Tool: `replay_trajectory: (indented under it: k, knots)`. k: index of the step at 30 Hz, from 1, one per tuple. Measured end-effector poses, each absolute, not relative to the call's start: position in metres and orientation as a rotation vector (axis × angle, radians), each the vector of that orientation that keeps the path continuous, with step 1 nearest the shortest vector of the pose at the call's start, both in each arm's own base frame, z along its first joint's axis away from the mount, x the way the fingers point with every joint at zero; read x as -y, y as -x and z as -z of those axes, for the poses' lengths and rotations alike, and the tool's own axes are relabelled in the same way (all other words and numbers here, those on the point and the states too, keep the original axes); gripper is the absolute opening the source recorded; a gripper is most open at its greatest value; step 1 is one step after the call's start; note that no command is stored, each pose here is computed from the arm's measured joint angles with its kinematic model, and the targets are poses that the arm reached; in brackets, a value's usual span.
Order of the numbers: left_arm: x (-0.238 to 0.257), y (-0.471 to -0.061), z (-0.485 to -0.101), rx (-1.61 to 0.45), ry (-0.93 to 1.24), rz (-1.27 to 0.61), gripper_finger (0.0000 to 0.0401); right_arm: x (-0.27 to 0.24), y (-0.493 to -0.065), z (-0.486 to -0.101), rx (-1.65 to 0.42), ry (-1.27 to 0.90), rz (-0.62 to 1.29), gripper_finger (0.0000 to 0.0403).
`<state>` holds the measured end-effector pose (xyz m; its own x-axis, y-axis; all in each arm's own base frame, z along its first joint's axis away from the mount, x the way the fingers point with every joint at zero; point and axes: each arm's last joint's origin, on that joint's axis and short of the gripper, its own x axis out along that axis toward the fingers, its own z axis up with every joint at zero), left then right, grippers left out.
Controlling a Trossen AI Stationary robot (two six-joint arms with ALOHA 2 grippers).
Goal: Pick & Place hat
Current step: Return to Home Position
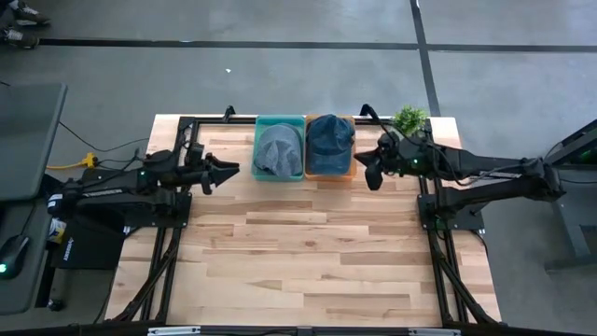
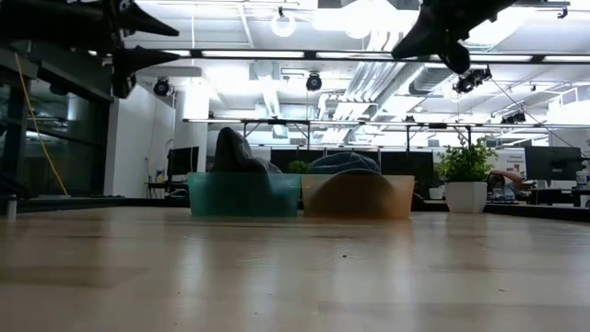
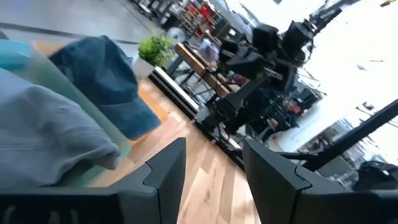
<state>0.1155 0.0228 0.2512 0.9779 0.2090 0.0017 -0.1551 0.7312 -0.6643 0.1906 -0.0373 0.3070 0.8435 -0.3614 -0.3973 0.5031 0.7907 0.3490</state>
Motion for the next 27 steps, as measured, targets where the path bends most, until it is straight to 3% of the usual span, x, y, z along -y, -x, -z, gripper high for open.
replay_trajectory:
  k: [7, 18, 27]
  knots:
    - [-0.019, -0.093, -0.251, 0.101, 0.676, -0.229, 0.0159, 0.014, -0.189, -0.297, -0.294, -0.415, 0.422, 0.0]
    - [-0.015, -0.064, -0.25, 0.162, 0.593, -0.258, 0.0159, -0.004, -0.171, -0.251, -0.07, -0.493, 0.322, 0.0]
    - [-0.018, -0.079, -0.218, 0.146, 0.649, -0.244, 0.0159, -0.004, -0.153, -0.242, 0.06, -0.476, 0.296, 0.0]
